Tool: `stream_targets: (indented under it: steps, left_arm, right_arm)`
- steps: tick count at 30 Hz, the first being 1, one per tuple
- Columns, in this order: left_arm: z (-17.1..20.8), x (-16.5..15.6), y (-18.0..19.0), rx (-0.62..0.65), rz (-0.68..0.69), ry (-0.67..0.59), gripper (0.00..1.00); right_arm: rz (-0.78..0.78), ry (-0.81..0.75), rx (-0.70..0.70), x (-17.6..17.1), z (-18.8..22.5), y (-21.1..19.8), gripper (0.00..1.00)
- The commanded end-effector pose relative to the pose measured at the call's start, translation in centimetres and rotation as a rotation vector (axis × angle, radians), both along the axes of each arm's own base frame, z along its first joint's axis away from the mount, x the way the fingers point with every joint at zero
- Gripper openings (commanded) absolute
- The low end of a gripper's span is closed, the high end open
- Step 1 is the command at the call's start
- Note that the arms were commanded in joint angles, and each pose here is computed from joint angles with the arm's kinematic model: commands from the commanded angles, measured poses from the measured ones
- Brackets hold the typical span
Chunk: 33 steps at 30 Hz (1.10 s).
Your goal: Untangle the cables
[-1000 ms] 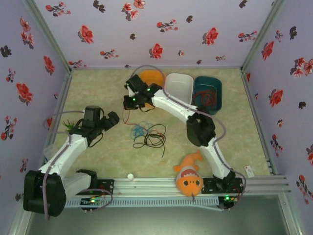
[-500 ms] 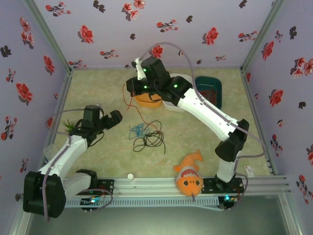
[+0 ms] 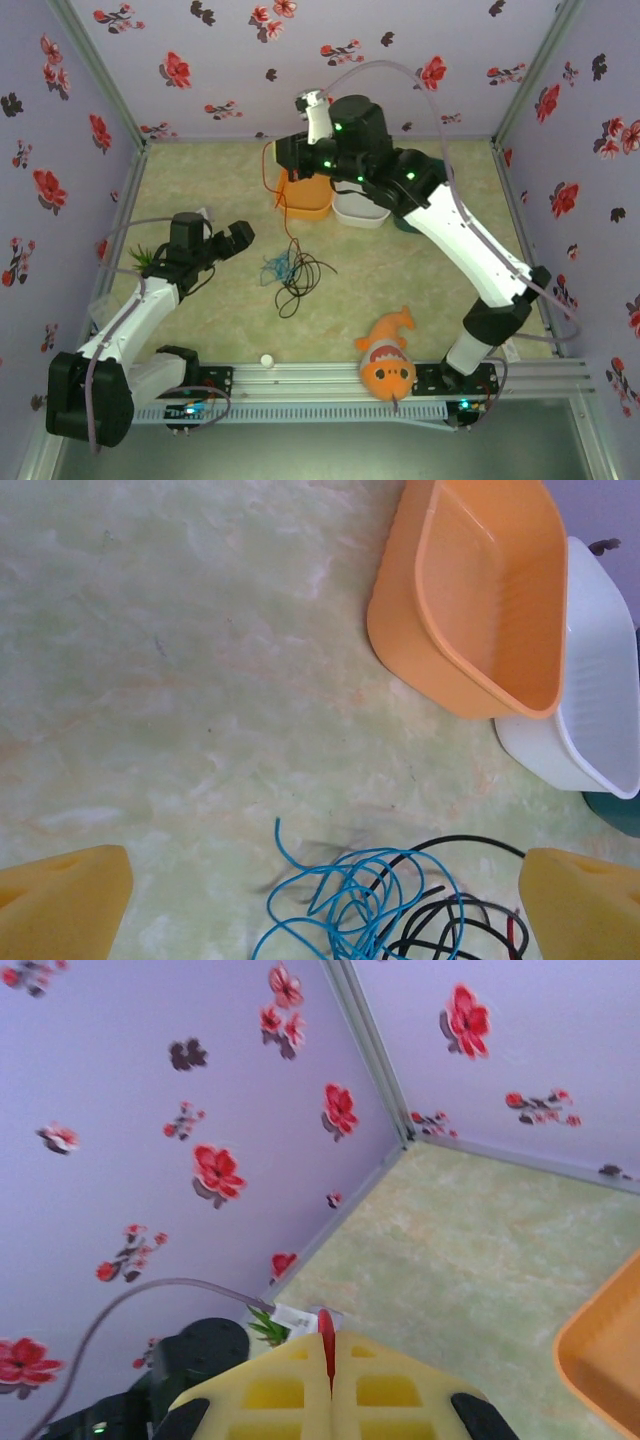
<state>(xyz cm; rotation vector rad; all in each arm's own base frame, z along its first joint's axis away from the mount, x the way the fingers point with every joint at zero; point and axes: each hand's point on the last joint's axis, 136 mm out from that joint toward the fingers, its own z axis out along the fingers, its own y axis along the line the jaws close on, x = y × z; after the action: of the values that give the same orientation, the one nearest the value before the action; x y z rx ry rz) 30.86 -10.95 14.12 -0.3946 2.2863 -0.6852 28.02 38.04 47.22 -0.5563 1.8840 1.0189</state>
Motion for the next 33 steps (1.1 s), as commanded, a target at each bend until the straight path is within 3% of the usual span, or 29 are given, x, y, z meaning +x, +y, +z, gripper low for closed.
stream_targets:
  steps: [1, 13, 23, 33]
  left_arm:
    - [0.8, 0.2, -0.6, -0.002, -0.033, -0.038, 1.0]
    - [0.9, 0.5, -1.2, -0.005, -0.047, -0.044, 1.0]
    - [1.0, 0.6, -1.9, -0.002, -0.069, -0.054, 1.0]
    - [2.6, 1.2, -8.2, -0.015, -0.271, -0.151, 1.0]
  right_arm:
    - [0.054, -0.076, 0.086, -2.2, 4.2, -0.8, 0.0]
    - [0.161, -0.113, 0.186, -5.3, 8.4, -1.8, 0.0]
    - [0.176, -0.116, 0.256, -5.5, 10.6, -3.3, 0.0]
    - [0.283, -0.075, 0.361, -6.1, 12.6, -3.4, 0.0]
